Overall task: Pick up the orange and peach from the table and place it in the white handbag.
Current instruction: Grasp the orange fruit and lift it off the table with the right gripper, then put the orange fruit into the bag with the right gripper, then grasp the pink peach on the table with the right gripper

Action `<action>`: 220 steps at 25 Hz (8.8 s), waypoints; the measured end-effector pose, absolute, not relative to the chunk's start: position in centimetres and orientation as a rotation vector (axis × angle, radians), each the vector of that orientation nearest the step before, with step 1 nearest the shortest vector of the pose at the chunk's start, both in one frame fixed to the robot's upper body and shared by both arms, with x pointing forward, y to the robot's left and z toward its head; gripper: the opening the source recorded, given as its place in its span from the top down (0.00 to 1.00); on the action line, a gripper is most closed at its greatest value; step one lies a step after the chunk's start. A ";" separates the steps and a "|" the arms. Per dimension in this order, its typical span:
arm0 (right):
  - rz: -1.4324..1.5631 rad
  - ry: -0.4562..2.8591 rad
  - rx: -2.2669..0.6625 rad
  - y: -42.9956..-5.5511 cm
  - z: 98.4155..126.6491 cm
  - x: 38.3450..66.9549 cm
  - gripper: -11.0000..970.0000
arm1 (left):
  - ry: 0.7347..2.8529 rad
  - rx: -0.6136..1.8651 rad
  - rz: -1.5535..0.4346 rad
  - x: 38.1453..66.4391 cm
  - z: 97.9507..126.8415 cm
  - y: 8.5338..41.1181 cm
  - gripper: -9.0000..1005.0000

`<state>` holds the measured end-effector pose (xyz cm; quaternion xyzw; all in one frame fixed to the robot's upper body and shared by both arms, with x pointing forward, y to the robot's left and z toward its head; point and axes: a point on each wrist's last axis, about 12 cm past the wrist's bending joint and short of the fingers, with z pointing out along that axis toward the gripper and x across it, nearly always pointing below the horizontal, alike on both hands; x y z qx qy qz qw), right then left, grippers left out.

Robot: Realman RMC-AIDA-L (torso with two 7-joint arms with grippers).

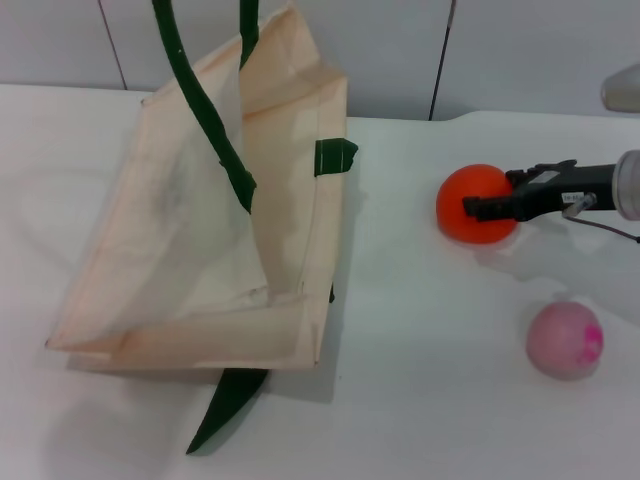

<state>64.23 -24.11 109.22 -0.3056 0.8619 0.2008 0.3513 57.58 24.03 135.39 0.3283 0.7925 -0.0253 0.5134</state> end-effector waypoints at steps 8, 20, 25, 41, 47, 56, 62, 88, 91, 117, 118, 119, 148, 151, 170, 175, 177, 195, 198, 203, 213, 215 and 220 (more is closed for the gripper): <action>0.491 2.253 -0.805 -23.4 108.8 64.5 0.10 | 1.904 0.791 -0.061 57.6 135.4 24.0 0.87; 0.476 2.258 -0.783 -23.5 109.0 64.7 0.32 | 1.912 0.784 -0.049 57.6 135.3 24.3 0.87; 0.502 2.220 -0.820 -23.0 110.1 64.9 0.49 | 1.927 0.778 -0.028 57.6 135.0 24.5 0.87; 0.635 2.011 -0.939 -20.1 115.2 63.9 0.61 | 1.917 0.787 -0.027 57.7 135.2 24.2 0.87; 0.741 1.923 -1.045 -16.6 116.1 62.8 0.64 | 1.896 0.818 -0.031 57.9 135.5 23.3 0.87; 0.757 1.822 -1.130 -13.9 117.6 62.3 0.71 | 1.861 0.854 -0.044 58.0 136.2 21.9 0.87; 0.741 1.781 -1.155 -12.4 117.6 62.2 0.79 | 1.834 0.871 -0.054 57.7 136.6 20.8 0.87; 0.718 1.770 -1.171 -10.7 114.6 63.6 0.91 | 1.795 0.892 -0.069 56.8 137.2 19.4 0.87; 0.711 1.769 -1.172 -10.6 114.6 63.7 0.91 | 1.793 0.891 -0.070 56.8 137.3 19.4 0.87; 0.765 1.729 -1.284 -8.7 115.3 63.1 0.42 | 1.785 0.882 -0.058 56.9 137.5 19.4 0.87; 0.766 1.730 -1.280 -8.8 115.3 63.2 0.38 | 1.786 0.880 -0.056 56.9 137.5 19.5 0.87; 0.766 1.731 -1.276 -8.8 115.3 63.2 0.33 | 1.788 0.878 -0.053 56.9 137.5 19.5 0.87; 0.495 2.135 -0.836 -24.6 117.2 62.9 0.09 | 1.837 0.817 0.014 57.1 136.7 21.3 0.87; 0.506 2.207 -0.826 -25.1 117.0 62.0 0.09 | 1.838 0.814 0.022 57.1 136.7 21.4 0.87; 0.408 2.587 -0.944 -27.3 114.4 59.1 0.09 | 1.849 0.813 0.075 57.3 136.6 21.7 0.88; 0.405 2.626 -0.949 -27.5 114.3 58.8 0.09 | 1.845 0.817 0.076 57.3 136.7 21.6 0.88; 0.423 2.628 -0.948 -27.4 114.3 58.7 0.09 | 1.846 0.816 0.078 57.3 136.7 21.6 0.88; 0.539 2.669 -0.943 -27.2 113.2 57.7 0.10 | 1.851 0.817 0.081 57.3 136.6 21.7 0.87; 0.551 2.675 -0.941 -27.1 112.9 57.6 0.11 | 1.849 0.816 0.080 57.3 136.6 21.6 0.87; 0.550 2.669 -0.943 -26.9 112.9 57.9 0.12 | 1.843 0.815 0.083 57.3 136.8 21.6 0.87; 0.541 2.676 -0.940 -26.4 112.2 58.4 0.16 | 1.838 0.804 0.091 57.4 136.9 21.6 0.86; 0.541 2.679 -0.940 -26.4 112.2 58.4 0.16 | 1.838 0.803 0.091 57.4 136.9 21.6 0.86; 0.528 2.684 -0.936 -26.6 112.0 58.5 0.18 | 1.839 0.802 0.090 57.4 136.8 21.6 0.86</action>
